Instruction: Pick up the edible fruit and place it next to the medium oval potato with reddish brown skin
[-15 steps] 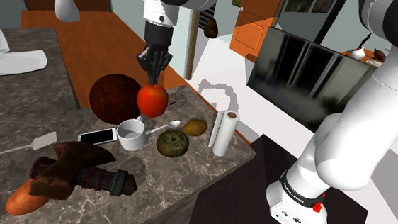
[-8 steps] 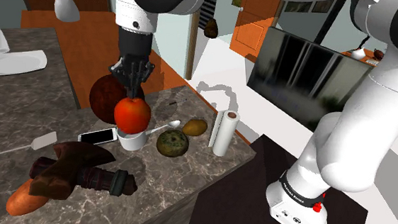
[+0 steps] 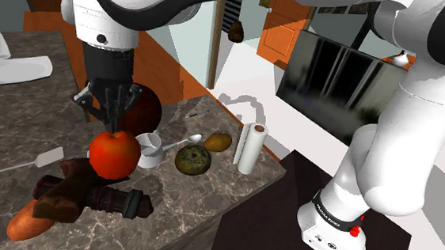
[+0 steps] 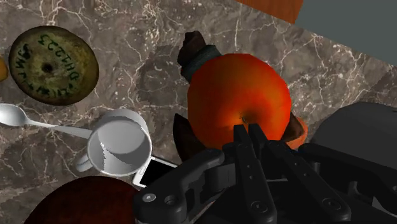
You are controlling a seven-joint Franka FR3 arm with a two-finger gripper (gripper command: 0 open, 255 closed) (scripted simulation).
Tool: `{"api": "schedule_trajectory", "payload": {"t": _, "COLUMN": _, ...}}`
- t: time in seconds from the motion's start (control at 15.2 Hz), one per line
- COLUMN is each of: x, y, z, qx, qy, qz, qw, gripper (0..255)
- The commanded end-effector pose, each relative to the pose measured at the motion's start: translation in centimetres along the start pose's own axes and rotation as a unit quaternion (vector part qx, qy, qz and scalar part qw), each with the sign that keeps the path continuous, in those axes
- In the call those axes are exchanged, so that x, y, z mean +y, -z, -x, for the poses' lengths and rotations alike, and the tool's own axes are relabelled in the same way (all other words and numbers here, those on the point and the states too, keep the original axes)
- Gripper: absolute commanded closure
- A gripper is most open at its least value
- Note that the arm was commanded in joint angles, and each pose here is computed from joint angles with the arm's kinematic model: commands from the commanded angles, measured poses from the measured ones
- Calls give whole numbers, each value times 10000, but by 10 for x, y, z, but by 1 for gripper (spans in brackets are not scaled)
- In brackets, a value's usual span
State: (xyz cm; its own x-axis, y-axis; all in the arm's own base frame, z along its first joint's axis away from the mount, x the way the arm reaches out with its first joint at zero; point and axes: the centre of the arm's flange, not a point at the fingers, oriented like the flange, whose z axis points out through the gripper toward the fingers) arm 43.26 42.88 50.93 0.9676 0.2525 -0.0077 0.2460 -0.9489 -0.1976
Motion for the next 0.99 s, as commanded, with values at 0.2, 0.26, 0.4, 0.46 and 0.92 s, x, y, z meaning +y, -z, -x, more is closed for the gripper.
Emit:
{"api": "schedule_trajectory", "payload": {"t": 0.2, "x": -63, "y": -14, "z": 11, "qx": 2, "qy": -9, "qz": -1, "qw": 10000, "gripper": 255}}
{"api": "schedule_trajectory", "payload": {"t": 0.26, "x": -76, "y": -17, "z": 13, "qx": 2, "qy": -9, "qz": -1, "qw": 10000, "gripper": 255}}
{"api": "schedule_trajectory", "payload": {"t": 0.4, "x": -102, "y": -22, "z": 18, "qx": 2, "qy": -9, "qz": -1, "qw": 10000, "gripper": 255}}
{"api": "schedule_trajectory", "payload": {"t": 0.46, "x": -114, "y": -24, "z": 20, "qx": 2, "qy": -9, "qz": -1, "qw": 10000, "gripper": 255}}
{"api": "schedule_trajectory", "payload": {"t": 0.92, "x": -204, "y": -42, "z": 34, "qx": 2, "qy": -9, "qz": -1, "qw": 10000, "gripper": 255}}
